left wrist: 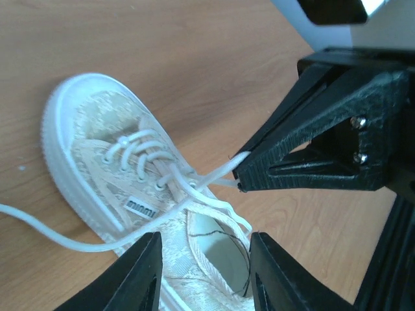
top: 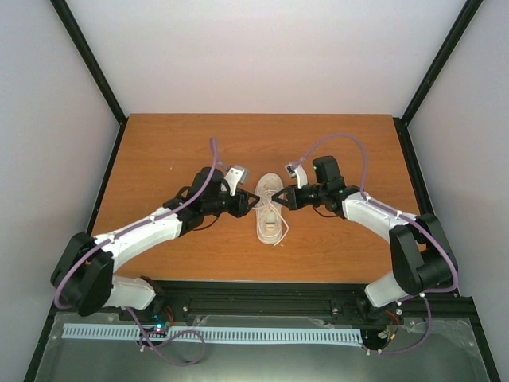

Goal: Tie the shoes

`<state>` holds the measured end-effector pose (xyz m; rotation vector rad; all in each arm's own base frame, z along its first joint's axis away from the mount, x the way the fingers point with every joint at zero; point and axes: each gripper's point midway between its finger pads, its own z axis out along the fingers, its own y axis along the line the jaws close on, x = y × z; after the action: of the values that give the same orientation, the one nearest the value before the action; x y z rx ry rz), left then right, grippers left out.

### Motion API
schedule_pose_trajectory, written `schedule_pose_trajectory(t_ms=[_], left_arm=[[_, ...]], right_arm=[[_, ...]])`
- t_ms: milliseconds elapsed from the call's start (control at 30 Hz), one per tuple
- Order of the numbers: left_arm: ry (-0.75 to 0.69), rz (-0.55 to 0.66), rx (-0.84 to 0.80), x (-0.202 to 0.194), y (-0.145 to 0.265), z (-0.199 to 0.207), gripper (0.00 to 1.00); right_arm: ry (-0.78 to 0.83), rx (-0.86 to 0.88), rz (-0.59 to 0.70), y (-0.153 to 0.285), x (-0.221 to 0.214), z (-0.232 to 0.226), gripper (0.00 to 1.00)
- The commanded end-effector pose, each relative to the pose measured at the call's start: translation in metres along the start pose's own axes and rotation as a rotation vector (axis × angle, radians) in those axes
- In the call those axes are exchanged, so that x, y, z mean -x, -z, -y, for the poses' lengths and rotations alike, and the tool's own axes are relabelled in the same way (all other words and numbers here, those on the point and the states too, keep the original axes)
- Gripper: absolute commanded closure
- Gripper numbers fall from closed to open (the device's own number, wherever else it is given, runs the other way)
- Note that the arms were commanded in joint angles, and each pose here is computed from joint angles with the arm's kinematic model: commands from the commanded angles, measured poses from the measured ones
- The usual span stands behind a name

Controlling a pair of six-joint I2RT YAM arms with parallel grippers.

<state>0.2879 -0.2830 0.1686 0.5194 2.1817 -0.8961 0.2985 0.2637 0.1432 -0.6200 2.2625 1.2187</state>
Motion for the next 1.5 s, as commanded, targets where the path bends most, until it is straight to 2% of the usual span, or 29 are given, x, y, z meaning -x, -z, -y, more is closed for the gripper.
schedule_pose_trajectory(t_ms=[0,200,500,567,700,900,1167,1467], left_arm=[[-0.063,0.003,-0.176,0.011,-0.011,0.024,0.61],[-0.105,-0.038,-0.23,0.011,-0.031,0.028,0.68],[-0.133,-0.075,-0.208,0.004,-0.05,0.017,0.69],[-0.137,-0.076,-0.21,0.004,-0.052,0.016,0.73],[-0.151,-0.07,-0.212,0.004,-0.054,0.016,0.75],[-0.163,-0.081,-0.199,0.0,-0.06,0.01,0.84],[-0.197,-0.024,-0.098,0.001,-0.046,-0.011,0.71],[-0.291,0.009,-0.109,-0.005,-0.047,-0.013,0.71]], right_arm=[[0.071,0.064,0.008,0.003,0.008,-0.02,0.97],[0.062,0.086,-0.006,-0.002,0.006,-0.018,0.97],[0.061,0.111,-0.01,-0.003,0.006,-0.021,0.97],[0.06,0.114,-0.011,-0.004,0.006,-0.021,0.97],[0.053,0.121,-0.015,-0.005,0.005,-0.021,0.97],[0.057,0.141,-0.009,-0.004,0.007,-0.025,0.97],[0.059,0.18,-0.011,-0.002,0.009,-0.032,0.97],[0.032,0.223,-0.013,0.002,0.014,-0.036,0.97]])
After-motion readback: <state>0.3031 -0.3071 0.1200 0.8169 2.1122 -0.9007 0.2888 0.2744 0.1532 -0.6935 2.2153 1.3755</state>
